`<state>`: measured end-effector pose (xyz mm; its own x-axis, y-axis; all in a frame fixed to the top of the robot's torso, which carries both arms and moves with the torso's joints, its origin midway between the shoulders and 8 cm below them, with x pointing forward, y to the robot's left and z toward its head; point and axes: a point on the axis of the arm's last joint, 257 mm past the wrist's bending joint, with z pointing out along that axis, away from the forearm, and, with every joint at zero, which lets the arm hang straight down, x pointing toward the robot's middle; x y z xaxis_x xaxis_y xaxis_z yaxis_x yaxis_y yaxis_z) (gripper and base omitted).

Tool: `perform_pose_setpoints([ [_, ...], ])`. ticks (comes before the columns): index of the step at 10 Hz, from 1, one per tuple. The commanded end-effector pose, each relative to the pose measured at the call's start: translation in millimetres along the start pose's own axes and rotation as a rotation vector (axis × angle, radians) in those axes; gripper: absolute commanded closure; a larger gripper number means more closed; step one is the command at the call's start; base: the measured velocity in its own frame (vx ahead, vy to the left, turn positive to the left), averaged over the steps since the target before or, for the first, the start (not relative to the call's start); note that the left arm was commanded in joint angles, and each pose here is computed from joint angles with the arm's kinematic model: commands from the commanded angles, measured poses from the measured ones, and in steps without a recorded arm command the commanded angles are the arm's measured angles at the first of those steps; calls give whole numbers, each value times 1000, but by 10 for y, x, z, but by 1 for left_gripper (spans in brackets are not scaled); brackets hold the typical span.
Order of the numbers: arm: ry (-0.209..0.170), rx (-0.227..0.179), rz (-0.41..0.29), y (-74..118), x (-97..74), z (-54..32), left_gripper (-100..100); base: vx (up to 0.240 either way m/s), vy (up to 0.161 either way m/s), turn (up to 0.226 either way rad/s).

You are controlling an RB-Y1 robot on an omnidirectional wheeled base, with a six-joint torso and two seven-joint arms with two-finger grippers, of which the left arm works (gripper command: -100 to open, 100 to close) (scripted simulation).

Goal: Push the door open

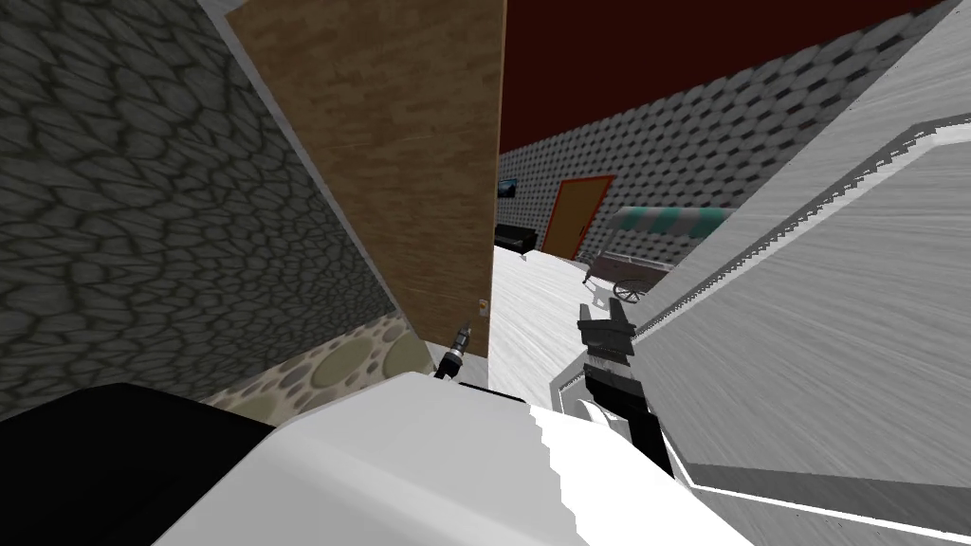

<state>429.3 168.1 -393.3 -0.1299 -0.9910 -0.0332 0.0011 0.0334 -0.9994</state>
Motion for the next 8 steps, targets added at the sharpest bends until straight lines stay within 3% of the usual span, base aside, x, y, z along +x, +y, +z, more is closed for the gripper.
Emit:
perform_pose_setpoints([
  [1, -3, 2, -26, -16, 110, 2, -100, -287, -62, 74],
  [3, -4, 1, -6, 0, 23, -13, -100, -23, -20, -5],
  [8, -11, 8, 8, 3, -14, -28, -100, 206, -21, -16],
])
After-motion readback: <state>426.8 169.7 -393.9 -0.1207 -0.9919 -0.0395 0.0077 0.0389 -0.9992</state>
